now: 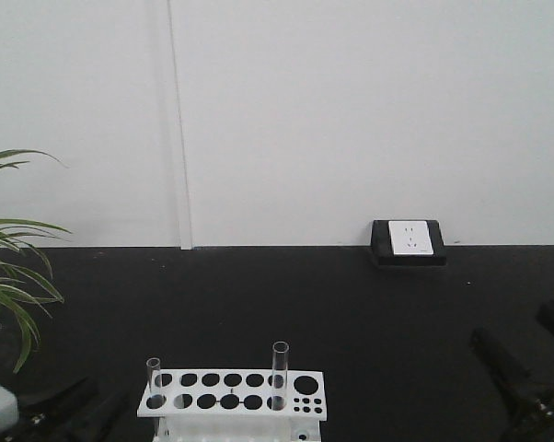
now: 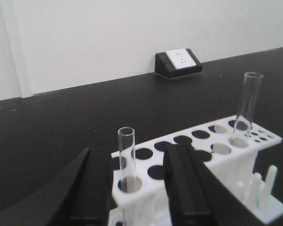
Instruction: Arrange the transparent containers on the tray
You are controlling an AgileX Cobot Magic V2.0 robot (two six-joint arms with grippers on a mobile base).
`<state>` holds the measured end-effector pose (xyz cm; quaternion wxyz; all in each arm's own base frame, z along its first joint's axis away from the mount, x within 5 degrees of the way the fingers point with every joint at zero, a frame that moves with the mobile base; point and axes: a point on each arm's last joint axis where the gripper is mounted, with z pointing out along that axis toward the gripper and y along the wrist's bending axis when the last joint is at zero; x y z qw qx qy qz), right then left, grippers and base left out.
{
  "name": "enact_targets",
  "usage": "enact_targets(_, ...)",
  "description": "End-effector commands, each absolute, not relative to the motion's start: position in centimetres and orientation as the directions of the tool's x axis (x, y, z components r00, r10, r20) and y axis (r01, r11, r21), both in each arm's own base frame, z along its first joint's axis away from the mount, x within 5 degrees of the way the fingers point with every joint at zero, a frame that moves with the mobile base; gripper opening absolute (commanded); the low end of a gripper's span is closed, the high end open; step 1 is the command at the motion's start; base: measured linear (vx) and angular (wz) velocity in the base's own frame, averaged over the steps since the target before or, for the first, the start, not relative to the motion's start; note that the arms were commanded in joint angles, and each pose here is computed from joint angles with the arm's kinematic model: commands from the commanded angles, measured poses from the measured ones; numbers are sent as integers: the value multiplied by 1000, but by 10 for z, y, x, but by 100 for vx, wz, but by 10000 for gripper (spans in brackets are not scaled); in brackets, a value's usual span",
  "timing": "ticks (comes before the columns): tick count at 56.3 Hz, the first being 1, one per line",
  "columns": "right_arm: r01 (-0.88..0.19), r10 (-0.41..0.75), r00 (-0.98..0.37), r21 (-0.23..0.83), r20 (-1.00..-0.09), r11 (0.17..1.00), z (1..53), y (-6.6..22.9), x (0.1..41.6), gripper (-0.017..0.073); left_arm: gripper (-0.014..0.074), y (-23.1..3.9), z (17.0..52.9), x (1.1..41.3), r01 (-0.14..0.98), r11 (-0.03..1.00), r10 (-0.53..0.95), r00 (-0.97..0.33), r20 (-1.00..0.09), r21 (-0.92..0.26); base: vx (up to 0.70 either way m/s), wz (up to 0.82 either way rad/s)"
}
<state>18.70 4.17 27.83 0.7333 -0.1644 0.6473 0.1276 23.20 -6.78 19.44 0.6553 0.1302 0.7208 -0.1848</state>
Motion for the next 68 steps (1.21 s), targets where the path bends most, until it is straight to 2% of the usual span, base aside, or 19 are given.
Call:
enact_targets(1, -466, 34, 239, -85, -970, 881, 291, 48, 194, 525, 391, -75, 204, 252, 469, 875, -147, 21, -989, -120, 0, 0)
enact_targets(16, -460, 13, 237, -101, -971, 882, 295, 49, 212, 525, 391, -83, 189, 288, 472, 872, -151, 11, -989, -128, 0, 0)
enact_targets(36, -450, 11, 269, -116, -963, 885, 307, 48, 216, 525, 391, -88, 180, 318, 462, 879, -128, -17, -992, -121, 0, 0)
enact_targets(47, -449, 10, 267, -115, -964, 886, 307, 48, 217, 524, 375, -97, 172, 325, 538, 839, -82, -23, -996, -82, 0, 0)
enact_targets(53, -449, 10, 267, -115, -964, 886, 307, 48, 217, 516, 291, -97, 171, 325, 538, 839, -82, -26, -996, -83, 0, 0)
enact_targets(64, -449, 10, 267, -115, -964, 886, 307, 48, 217, 483, 6, -97, 174, 325, 533, 842, -88, -17, -996, -84, 0, 0)
enact_targets(68, -449, 10, 267, -115, -964, 886, 307, 48, 217, 472, -8, -97, 176, 325, 534, 841, -91, -9, -996, -82, 0, 0)
